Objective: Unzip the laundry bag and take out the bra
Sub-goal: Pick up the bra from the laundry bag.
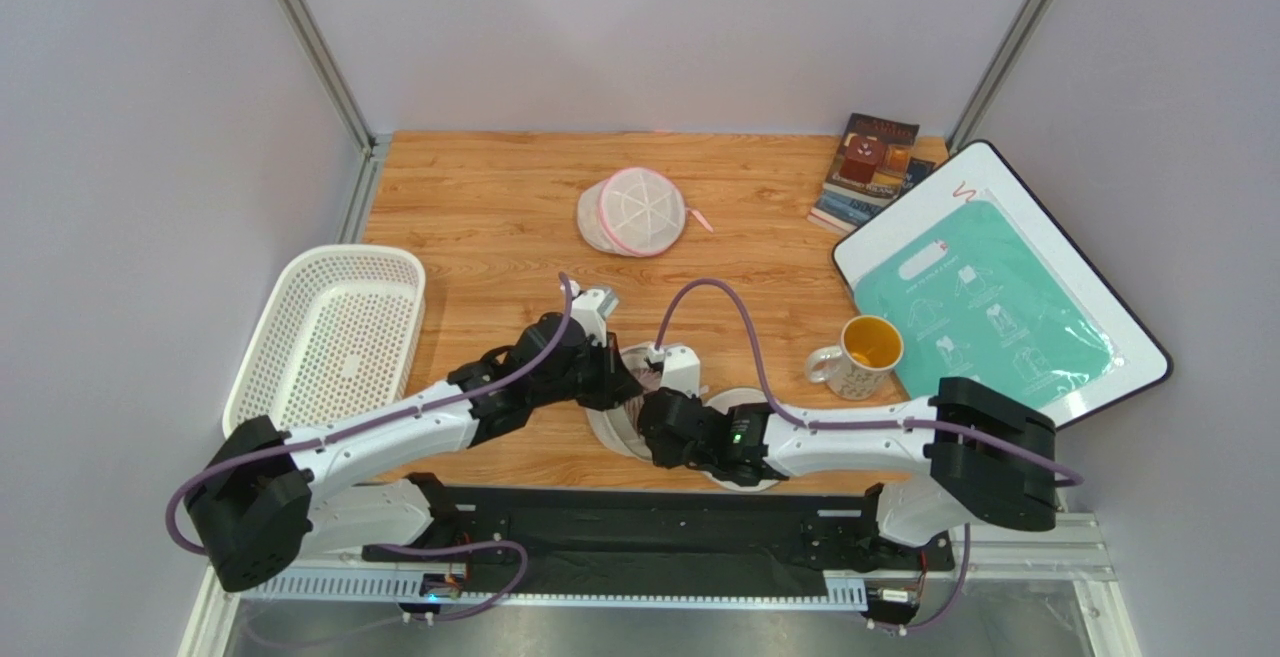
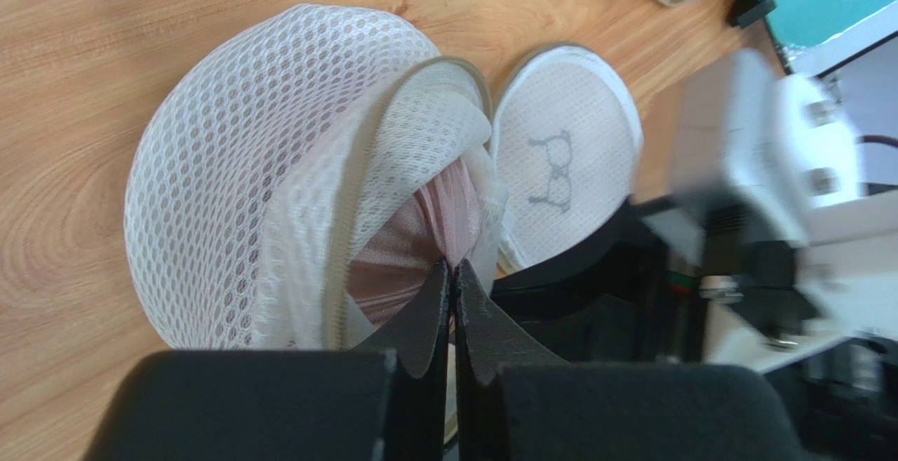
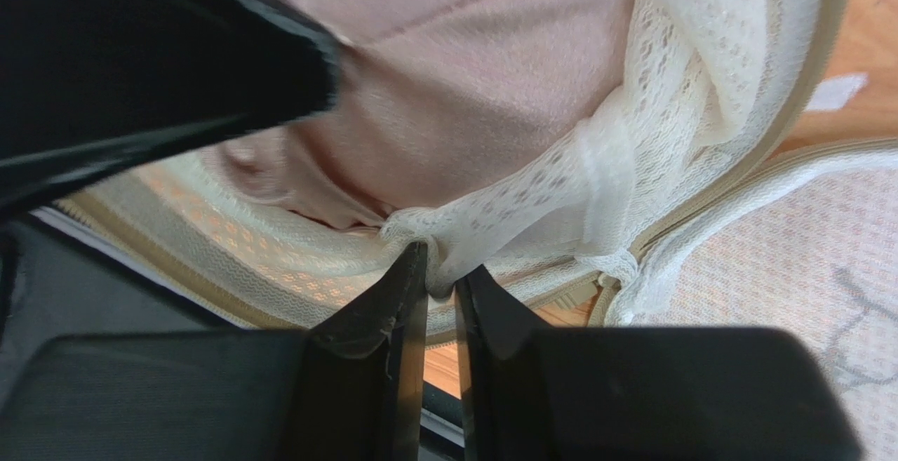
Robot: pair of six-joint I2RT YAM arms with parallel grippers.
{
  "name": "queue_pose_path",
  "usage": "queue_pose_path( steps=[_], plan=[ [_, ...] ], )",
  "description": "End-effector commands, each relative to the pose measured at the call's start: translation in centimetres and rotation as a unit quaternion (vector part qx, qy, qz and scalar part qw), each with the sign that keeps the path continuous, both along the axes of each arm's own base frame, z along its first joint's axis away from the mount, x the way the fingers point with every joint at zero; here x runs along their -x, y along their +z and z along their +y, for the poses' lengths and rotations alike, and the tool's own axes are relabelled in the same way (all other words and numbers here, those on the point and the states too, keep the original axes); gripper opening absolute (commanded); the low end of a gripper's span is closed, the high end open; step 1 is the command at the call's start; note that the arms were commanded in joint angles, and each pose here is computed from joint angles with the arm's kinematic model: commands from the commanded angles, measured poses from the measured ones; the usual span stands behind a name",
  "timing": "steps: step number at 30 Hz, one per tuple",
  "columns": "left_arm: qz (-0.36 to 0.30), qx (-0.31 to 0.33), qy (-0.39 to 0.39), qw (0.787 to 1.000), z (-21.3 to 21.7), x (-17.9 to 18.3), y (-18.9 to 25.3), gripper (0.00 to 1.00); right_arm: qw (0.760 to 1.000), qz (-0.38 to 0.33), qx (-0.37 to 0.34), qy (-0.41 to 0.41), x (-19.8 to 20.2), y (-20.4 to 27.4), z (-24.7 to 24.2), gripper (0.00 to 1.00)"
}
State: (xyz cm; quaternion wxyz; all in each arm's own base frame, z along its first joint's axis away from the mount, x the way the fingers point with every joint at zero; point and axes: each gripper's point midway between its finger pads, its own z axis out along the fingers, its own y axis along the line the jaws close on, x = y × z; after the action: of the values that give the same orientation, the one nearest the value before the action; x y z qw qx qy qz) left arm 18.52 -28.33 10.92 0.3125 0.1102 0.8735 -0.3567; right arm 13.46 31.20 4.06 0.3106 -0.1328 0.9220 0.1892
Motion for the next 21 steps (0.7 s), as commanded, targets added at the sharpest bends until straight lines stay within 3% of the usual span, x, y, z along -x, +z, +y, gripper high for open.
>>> queue_pose_path(
  steps=[1,7,14,21],
  plan=[
    [-0.032,0.075,0.011,0.997,-1.1,-0.6,4.2,0.0,1.0,0.011,-0.007,-0.006,0.2,-0.6,1.1,0.17],
    [-0.036,0.076,0.011,0.996,-0.6,-0.3,4.8,0.0,1.0,0.014,-0.001,-0.009,0.3,-1.0,0.8,0.18],
    [-0.016,0.039,0.019,0.999,0.3,-0.1,1.8,0.0,1.0,-0.021,-0.008,-0.007,-0.2,3.4,-0.7,0.41],
    [-0.029,0.104,0.005,0.994,-1.2,-0.6,6.3,0.0,0.998,-0.051,-0.041,-0.017,-0.3,6.9,-3.0,0.5]
  ],
)
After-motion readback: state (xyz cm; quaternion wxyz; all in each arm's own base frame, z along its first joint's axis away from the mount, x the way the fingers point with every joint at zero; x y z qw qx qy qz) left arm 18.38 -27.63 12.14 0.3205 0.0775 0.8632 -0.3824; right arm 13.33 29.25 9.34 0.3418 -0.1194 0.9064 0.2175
